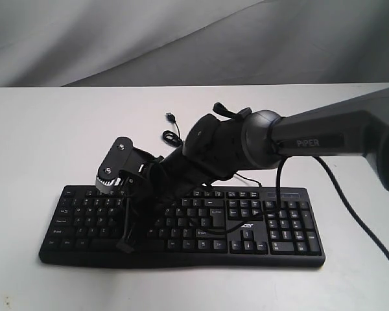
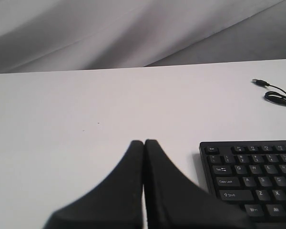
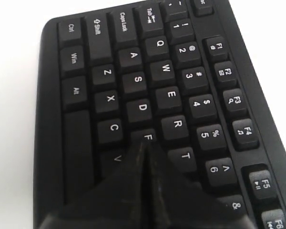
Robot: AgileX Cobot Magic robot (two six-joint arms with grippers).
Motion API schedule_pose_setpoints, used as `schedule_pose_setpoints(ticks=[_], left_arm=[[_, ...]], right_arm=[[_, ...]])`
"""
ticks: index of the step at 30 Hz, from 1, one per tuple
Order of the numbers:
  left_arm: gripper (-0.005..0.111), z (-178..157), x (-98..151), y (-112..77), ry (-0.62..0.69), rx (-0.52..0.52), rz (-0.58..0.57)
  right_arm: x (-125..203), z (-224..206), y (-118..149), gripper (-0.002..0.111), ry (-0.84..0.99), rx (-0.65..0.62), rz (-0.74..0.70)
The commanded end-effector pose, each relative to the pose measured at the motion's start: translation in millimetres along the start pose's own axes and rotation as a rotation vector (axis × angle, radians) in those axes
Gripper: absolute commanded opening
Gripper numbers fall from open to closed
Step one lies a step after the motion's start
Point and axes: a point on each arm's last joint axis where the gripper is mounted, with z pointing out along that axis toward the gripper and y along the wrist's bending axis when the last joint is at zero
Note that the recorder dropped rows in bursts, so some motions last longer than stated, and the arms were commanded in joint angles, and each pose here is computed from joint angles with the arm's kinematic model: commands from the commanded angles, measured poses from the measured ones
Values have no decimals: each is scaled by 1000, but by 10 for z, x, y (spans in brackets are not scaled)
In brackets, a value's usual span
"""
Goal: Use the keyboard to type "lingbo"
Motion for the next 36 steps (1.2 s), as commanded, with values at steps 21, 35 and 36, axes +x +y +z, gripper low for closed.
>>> schedule_pose_setpoints(ticks=[21,35,36], left_arm=[[1,9,13,-2,6,1,-6],[1,9,13,-2,6,1,-6],[1,9,13,-2,6,1,-6]], right_arm=[[-144,-193,53,0,-20,-17,-15],[-1,-137,100,0,25,-42,1],[6,-130,99,0,28,-43,0]])
